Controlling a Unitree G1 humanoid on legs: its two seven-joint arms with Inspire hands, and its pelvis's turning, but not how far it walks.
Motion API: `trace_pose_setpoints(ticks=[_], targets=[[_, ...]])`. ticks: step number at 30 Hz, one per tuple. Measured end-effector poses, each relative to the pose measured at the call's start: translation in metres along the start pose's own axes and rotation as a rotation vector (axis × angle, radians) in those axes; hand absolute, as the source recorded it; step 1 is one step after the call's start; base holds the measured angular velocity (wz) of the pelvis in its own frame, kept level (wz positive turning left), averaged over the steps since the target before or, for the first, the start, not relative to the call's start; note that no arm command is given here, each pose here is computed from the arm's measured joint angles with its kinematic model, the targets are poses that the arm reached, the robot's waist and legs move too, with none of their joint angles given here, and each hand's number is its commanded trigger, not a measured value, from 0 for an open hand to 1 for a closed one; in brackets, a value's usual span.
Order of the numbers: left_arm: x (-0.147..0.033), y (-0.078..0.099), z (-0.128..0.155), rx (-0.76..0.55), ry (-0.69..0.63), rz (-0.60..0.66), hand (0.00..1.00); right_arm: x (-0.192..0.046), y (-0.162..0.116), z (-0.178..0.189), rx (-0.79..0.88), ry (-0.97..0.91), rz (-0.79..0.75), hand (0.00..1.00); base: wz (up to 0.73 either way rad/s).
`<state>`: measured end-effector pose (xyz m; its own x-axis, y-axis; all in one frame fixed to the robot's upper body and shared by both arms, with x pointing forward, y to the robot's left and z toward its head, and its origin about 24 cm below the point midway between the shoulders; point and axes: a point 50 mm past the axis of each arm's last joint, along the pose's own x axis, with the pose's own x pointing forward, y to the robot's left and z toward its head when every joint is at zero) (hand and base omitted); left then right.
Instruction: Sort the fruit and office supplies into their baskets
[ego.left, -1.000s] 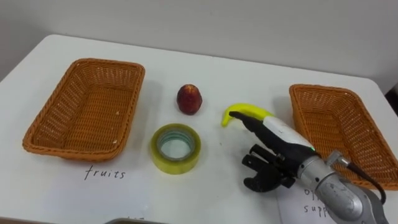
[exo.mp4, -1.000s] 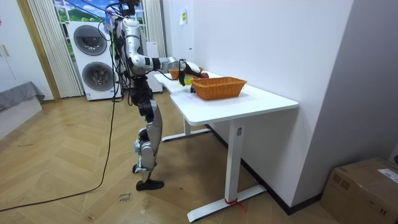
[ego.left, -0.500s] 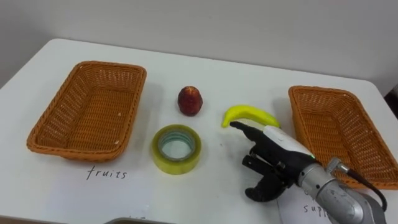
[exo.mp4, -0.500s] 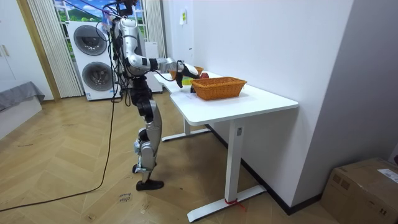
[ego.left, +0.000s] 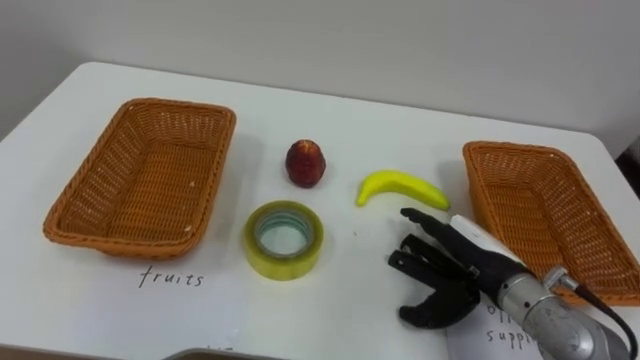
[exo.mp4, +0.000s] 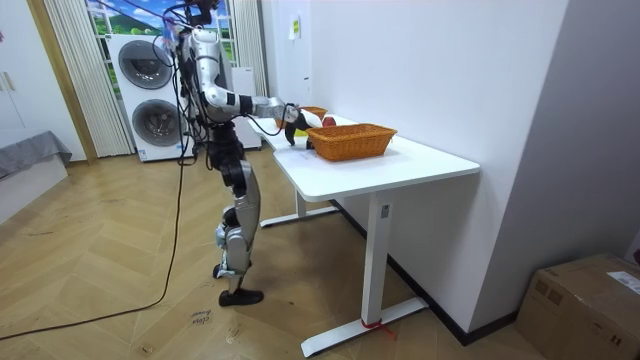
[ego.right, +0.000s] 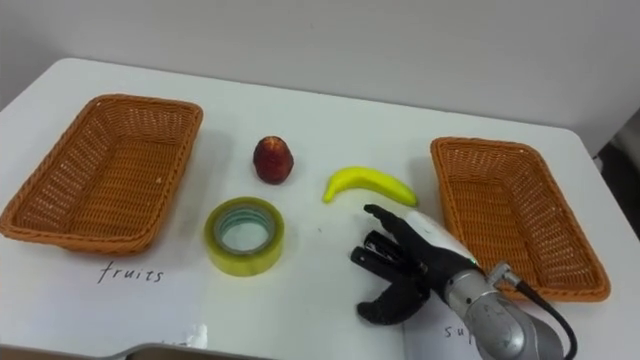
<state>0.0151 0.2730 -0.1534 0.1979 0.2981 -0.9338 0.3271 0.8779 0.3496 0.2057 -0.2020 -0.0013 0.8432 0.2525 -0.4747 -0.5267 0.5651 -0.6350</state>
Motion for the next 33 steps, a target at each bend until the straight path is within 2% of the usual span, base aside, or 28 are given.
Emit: trace_pose_setpoints(ticks=[14, 33], targets=[[0.0, 0.0026, 0.0045, -0.002, -0.002, 0.012, 0.0, -0.0004, -0.0005, -0.0021, 0.026, 0.014, 0.0, 0.0, 0.0], [-0.0025, 0.0024, 0.0019, -0.001, 0.0, 0.019, 0.0, -0.0016, 0.0006, -0.0074, 0.051, 0.066, 0.076, 0.0, 0.01]])
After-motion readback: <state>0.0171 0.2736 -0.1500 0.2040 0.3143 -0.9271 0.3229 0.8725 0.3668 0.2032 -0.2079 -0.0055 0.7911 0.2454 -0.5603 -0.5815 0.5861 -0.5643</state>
